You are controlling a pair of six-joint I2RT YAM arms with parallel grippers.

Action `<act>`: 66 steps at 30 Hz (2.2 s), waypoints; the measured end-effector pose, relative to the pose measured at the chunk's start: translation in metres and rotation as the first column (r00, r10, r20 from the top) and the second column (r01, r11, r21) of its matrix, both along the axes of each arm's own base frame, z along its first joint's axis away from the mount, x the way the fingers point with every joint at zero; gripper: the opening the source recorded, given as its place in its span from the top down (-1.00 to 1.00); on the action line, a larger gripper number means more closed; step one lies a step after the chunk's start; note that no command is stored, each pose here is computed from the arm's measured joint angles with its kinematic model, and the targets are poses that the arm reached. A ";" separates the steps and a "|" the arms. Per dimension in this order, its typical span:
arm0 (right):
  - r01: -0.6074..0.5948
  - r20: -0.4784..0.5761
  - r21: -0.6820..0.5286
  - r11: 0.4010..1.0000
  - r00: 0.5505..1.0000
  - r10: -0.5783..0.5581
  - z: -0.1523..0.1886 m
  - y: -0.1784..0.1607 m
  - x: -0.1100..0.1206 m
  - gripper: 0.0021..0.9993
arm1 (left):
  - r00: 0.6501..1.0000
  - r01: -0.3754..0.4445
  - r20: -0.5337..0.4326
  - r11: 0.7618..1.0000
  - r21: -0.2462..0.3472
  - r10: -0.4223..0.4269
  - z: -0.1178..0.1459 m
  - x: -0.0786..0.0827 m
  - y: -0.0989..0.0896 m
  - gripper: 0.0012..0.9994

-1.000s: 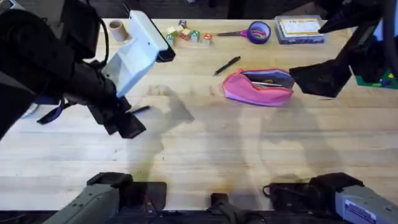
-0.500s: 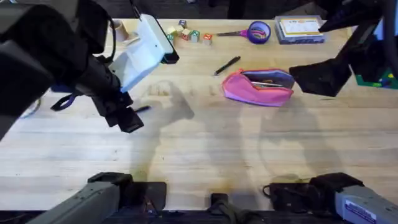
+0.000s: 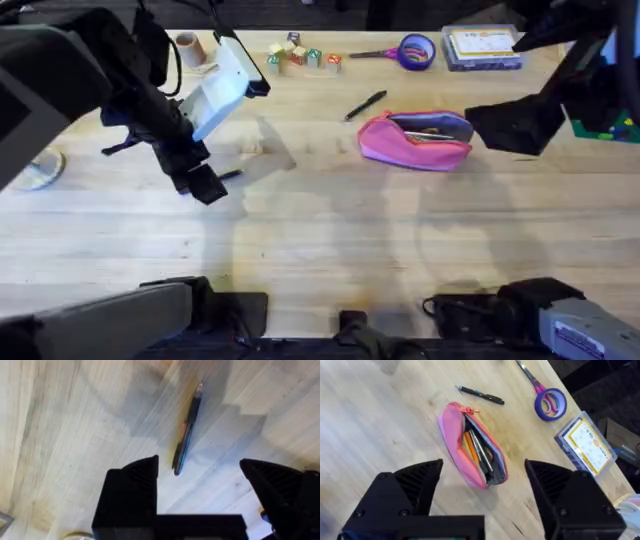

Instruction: Unzip the bag, pick up the pens from the table one at a time and place them inside, then zip the bag closed.

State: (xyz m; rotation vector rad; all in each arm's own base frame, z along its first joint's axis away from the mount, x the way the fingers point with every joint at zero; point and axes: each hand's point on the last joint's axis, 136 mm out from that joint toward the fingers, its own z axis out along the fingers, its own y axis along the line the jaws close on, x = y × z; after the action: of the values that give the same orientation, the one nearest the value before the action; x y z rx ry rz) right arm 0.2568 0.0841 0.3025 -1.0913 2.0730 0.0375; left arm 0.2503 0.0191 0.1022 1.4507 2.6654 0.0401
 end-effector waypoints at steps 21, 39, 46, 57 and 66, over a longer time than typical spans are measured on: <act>0.002 -0.009 -0.004 1.000 1.000 -0.002 -0.002 -0.001 -0.001 -1.00 | 0.994 0.054 -0.092 0.995 -0.088 -0.062 -0.063 0.029 -0.010 -0.99; 0.036 -0.035 -0.047 0.998 0.999 -0.038 -0.009 -0.010 -0.005 -1.00 | 0.991 0.069 -0.105 0.992 -0.102 -0.080 -0.067 0.035 -0.011 -0.99; 0.077 -0.028 -0.093 0.993 0.996 -0.080 -0.010 -0.020 -0.002 -1.00 | 0.990 0.076 -0.116 0.993 -0.090 -0.086 -0.067 0.034 -0.011 -0.99; 0.089 -0.024 -0.106 0.990 0.995 -0.092 -0.011 -0.023 -0.002 -1.00 | 0.986 0.109 -0.126 0.993 -0.043 -0.113 -0.068 0.034 -0.012 -0.99; 0.088 -0.024 -0.107 0.990 0.996 -0.091 -0.011 -0.023 -0.001 -1.00 | 0.986 0.110 -0.124 0.993 -0.042 -0.115 -0.068 0.034 -0.012 -0.99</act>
State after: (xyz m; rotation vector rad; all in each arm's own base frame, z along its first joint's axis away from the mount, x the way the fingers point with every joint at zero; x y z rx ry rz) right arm 0.2553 0.0609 0.2919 -1.0643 2.1686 -0.1023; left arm 0.2847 0.0069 0.0346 1.6419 2.6598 -0.1107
